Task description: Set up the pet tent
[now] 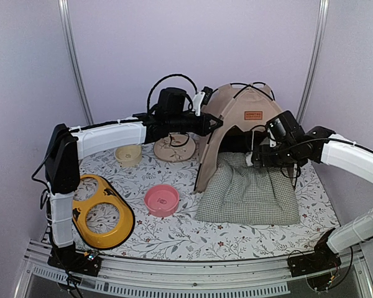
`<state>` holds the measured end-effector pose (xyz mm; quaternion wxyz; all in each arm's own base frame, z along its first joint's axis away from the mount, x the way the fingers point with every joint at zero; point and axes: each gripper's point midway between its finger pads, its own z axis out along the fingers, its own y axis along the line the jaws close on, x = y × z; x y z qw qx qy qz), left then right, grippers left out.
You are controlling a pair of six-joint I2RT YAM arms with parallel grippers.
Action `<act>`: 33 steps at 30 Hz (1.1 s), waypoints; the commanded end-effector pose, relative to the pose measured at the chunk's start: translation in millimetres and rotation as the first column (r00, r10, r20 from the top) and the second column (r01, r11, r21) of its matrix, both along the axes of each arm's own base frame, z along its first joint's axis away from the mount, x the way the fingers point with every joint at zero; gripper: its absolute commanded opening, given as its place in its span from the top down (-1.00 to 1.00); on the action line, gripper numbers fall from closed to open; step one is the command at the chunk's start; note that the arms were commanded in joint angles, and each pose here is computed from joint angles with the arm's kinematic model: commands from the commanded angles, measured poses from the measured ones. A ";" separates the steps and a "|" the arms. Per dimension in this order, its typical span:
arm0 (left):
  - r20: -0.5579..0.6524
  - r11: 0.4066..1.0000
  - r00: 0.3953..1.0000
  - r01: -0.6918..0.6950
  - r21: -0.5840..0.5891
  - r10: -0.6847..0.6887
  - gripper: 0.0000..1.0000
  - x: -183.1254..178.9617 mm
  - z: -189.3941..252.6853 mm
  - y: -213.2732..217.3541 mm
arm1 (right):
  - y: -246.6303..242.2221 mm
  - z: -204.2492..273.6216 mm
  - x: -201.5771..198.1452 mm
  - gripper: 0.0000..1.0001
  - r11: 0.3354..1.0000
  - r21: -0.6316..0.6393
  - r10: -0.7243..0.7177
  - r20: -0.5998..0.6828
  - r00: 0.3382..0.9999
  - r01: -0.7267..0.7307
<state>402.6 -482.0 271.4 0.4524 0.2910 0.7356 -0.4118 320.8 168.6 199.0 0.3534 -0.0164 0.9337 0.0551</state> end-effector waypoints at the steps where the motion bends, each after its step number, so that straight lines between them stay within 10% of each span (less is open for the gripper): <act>1: -0.084 0.999 0.996 0.001 0.036 0.002 1.00 -1.9 -23.1 -2.9 | 5.8 -52.3 -10.5 -0.87 1.000 -0.001 0.022 -0.090 0.996 -0.022; 11: -0.088 0.997 0.995 0.058 0.044 -0.053 1.00 -12.0 -27.6 -6.5 | 34.6 -125.7 -1.6 -0.67 0.997 0.058 0.066 -0.188 0.980 -0.056; 22: -0.095 0.987 0.986 0.147 0.069 -0.140 1.00 -28.4 -36.9 -12.9 | 37.7 -89.4 33.3 0.99 0.999 0.027 0.043 -0.098 0.994 -0.041; 33: -0.107 0.964 0.964 0.252 0.078 -0.243 1.00 -53.5 -39.9 -19.0 | -14.6 -56.9 100.8 1.00 0.996 0.031 -0.089 0.006 0.996 0.088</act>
